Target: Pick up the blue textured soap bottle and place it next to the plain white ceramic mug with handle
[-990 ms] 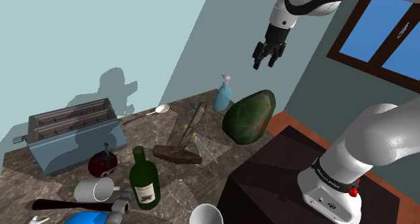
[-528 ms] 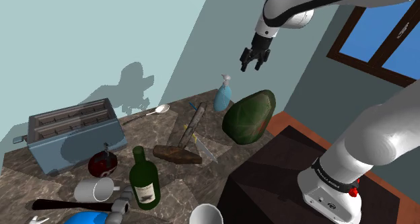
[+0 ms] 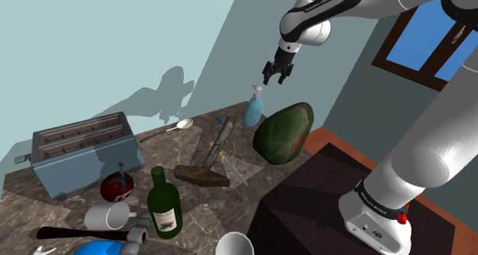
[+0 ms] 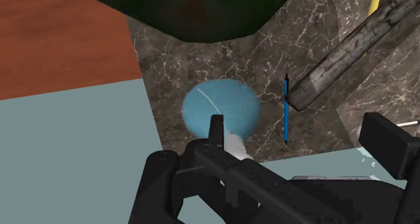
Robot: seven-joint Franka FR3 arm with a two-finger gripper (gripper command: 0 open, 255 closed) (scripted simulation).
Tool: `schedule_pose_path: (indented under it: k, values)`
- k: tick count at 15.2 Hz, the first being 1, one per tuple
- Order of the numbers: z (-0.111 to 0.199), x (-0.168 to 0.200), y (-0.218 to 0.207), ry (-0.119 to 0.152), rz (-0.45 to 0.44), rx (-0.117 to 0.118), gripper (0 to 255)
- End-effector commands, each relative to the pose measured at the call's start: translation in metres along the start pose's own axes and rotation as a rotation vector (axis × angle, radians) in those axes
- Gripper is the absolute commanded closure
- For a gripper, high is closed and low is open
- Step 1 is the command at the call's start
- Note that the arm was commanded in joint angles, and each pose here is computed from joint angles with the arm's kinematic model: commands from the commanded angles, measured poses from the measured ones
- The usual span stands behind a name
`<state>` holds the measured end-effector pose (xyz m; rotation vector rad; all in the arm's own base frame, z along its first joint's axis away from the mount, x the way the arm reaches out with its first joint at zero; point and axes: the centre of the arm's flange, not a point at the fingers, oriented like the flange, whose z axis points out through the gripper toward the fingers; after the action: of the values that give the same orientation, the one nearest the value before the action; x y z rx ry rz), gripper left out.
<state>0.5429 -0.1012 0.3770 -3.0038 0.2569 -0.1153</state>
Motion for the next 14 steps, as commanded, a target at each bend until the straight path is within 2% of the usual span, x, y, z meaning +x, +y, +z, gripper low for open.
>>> schedule_pose_path:
  k: [1, 8, 14]
  values:
    - [0.014, 0.02, 0.009, 0.007, 0.006, 0.01, 0]
    - [0.069, 0.088, 0.038, 0.029, 0.026, 0.045, 0]
    - [0.099, 0.093, 0.039, 0.031, 0.028, 0.048, 0]
